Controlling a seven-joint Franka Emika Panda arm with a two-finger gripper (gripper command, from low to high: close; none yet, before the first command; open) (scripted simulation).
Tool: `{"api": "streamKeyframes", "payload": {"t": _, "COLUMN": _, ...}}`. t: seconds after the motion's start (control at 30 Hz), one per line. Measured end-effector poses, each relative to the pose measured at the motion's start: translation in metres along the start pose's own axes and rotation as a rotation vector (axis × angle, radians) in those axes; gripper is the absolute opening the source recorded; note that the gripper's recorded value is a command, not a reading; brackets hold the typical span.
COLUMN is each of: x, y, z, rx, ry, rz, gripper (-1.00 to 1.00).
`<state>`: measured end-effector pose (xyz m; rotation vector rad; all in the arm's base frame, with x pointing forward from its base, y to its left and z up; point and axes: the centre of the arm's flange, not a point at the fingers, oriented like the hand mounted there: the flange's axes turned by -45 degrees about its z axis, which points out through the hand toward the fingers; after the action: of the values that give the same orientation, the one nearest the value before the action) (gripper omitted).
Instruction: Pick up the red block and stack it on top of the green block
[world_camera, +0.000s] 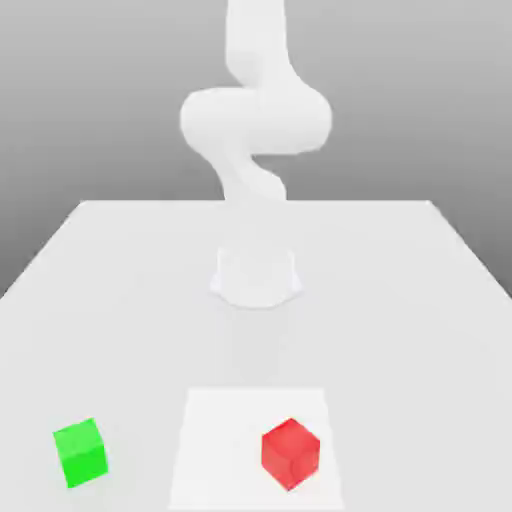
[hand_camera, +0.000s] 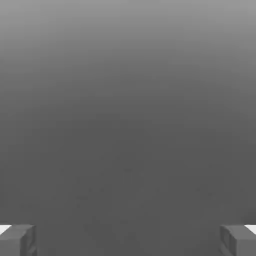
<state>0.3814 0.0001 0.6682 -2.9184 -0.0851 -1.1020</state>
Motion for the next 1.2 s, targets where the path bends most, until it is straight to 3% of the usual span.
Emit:
{"api": "streamKeyframes", "payload": {"t": 0.33, "x": -0.064, "y": -0.017, "z": 0.207, "rx": 0.132, "ry": -0.305, "rz": -0.24, "gripper": 0.0}}
{"api": "streamKeyframes", "payload": {"t": 0.73, "x": -0.231, "y": -0.039, "z": 0.373, "rx": 0.219, "ry": -0.655, "rz": -0.557, "gripper": 0.0}}
{"api": "streamKeyframes", "payload": {"t": 0.93, "x": -0.289, "y": -0.038, "z": 0.426, "rx": 0.224, "ry": -0.697, "rz": -0.598, "gripper": 0.0}}
{"api": "streamKeyframes", "payload": {"t": 0.97, "x": -0.295, "y": -0.038, "z": 0.432, "rx": 0.225, "ry": -0.698, "rz": -0.598, "gripper": -1.0}}
{"api": "streamKeyframes", "payload": {"t": 1.2, "x": -0.295, "y": -0.038, "z": 0.433, "rx": 0.225, "ry": -0.699, "rz": -0.599, "gripper": -1.0}}
